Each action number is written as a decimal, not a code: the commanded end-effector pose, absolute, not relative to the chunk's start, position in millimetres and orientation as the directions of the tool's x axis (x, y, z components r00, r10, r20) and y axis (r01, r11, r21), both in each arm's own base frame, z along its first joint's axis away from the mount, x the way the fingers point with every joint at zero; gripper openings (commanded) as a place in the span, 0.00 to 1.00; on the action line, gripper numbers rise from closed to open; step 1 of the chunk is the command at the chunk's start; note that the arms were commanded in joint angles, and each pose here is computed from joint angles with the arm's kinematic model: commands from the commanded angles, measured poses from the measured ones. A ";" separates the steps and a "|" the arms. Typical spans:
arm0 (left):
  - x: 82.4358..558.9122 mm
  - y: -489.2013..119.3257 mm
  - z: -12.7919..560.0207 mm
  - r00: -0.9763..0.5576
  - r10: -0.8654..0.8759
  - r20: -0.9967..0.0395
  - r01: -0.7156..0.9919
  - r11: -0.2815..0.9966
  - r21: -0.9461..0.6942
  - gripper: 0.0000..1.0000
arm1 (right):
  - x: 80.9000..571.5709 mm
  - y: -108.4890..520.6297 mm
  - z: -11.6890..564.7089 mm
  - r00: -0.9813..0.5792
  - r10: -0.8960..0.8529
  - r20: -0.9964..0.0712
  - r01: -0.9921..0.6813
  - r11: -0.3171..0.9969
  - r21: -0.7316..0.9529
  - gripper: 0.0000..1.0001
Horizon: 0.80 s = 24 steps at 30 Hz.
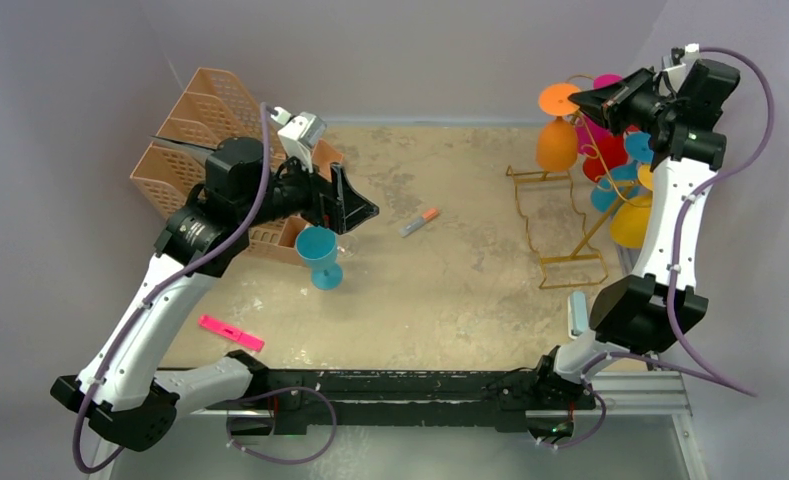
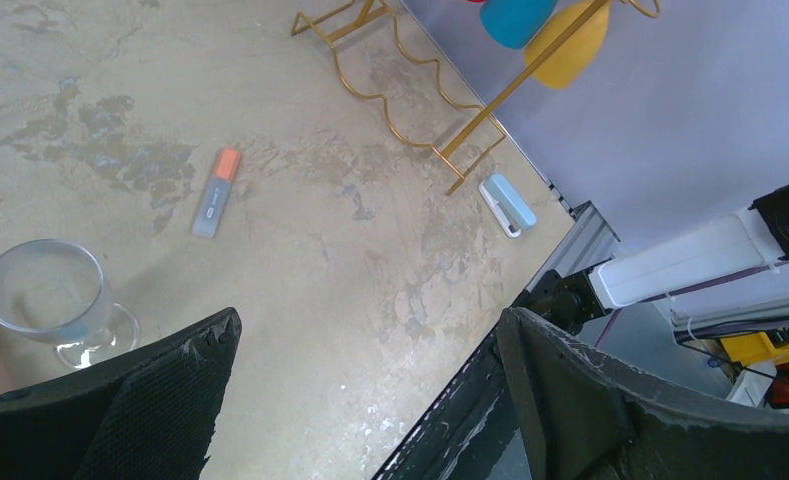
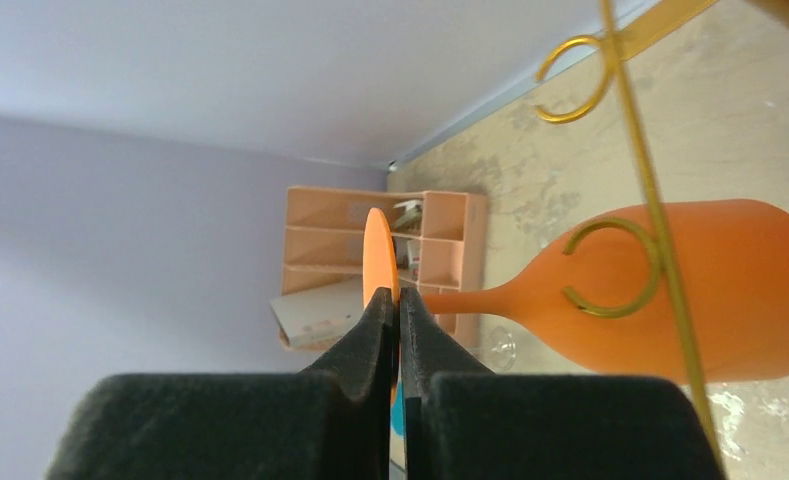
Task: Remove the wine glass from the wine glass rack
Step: Pick up the wine glass from the wine rack.
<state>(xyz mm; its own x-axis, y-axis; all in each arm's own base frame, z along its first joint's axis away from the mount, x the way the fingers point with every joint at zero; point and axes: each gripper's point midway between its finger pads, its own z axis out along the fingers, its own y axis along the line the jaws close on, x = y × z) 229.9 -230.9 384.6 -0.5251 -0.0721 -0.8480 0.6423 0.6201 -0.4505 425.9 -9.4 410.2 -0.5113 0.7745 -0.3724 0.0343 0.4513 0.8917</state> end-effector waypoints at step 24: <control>248.1 -184.6 389.4 -0.415 -0.301 -0.859 0.424 0.771 -0.475 1.00 | 295.9 186.0 455.8 -0.580 0.285 -0.763 -0.692 0.322 0.646 0.00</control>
